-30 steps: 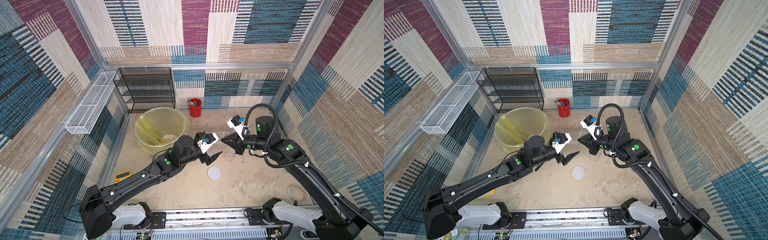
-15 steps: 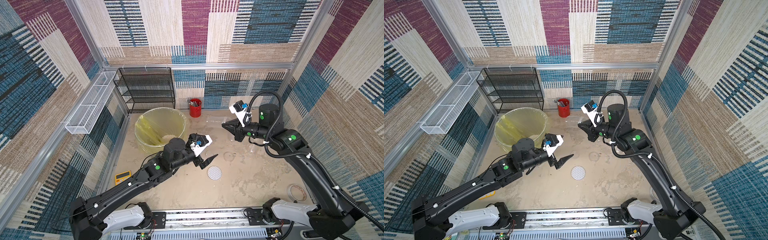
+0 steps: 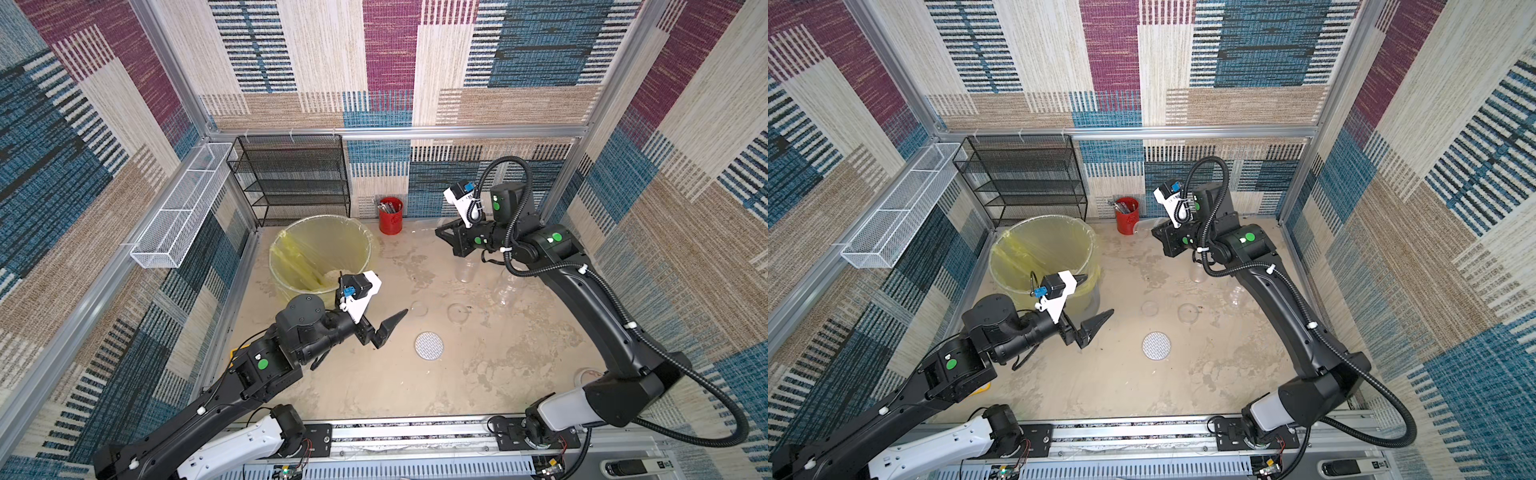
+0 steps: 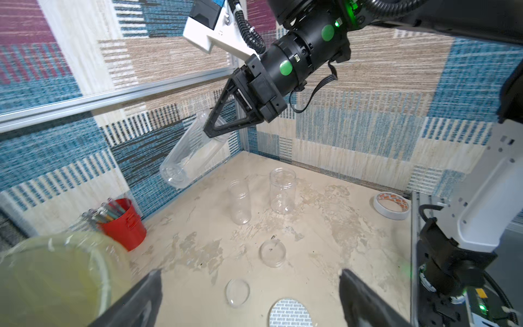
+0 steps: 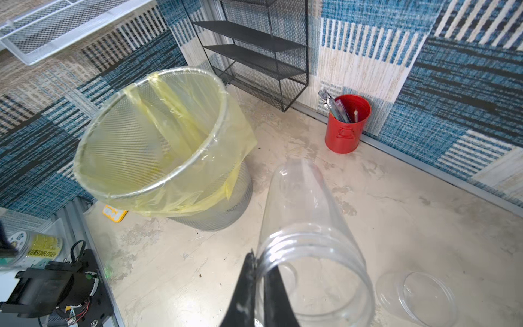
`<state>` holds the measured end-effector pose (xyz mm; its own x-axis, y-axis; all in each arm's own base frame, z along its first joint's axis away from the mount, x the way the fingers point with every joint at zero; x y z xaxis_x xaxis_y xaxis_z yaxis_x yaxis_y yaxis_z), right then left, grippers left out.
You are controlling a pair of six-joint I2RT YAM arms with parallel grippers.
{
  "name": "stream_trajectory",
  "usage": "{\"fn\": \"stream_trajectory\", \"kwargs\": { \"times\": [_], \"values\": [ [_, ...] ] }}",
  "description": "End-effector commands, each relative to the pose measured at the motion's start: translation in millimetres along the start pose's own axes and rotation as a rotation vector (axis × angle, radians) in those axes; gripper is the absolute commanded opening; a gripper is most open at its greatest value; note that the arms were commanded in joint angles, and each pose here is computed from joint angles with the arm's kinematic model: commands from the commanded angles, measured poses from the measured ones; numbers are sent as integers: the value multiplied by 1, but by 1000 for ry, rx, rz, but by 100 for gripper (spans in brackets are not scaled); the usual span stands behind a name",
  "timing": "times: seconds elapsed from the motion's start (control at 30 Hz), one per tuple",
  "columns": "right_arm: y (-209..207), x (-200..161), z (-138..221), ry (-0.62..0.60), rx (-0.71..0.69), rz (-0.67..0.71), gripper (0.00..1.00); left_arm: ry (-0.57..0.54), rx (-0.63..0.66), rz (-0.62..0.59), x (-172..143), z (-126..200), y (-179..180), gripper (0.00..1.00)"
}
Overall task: Empty moldy rice from jars
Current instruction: Place the jar at the center of the board.
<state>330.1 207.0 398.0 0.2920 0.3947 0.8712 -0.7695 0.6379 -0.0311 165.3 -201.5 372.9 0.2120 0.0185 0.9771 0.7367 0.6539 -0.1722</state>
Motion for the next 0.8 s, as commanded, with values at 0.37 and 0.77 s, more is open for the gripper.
{"fn": "stream_trajectory", "kwargs": {
  "times": [0.37, 0.77],
  "values": [
    [-42, -16, -82, 220, -74, -199, 0, 36, 231, 138, -9, 32, 29, 99],
    [-66, -71, -133, 508, -159, -246, 0, 71, 313, 199, -10, 59, 38, 99]
  ]
}}
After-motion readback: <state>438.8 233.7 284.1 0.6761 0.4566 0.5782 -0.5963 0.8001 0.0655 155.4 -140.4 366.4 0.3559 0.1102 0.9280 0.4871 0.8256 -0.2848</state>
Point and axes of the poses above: each gripper's point midway between its finger pads, its own z axis back along the fingers, its own y axis along the line the jaws close on, x = y × z, the point moved 5 cm from there along z, back along the fingers, and after that the axes turned 15 degrees about z, right-handed, at the moved point
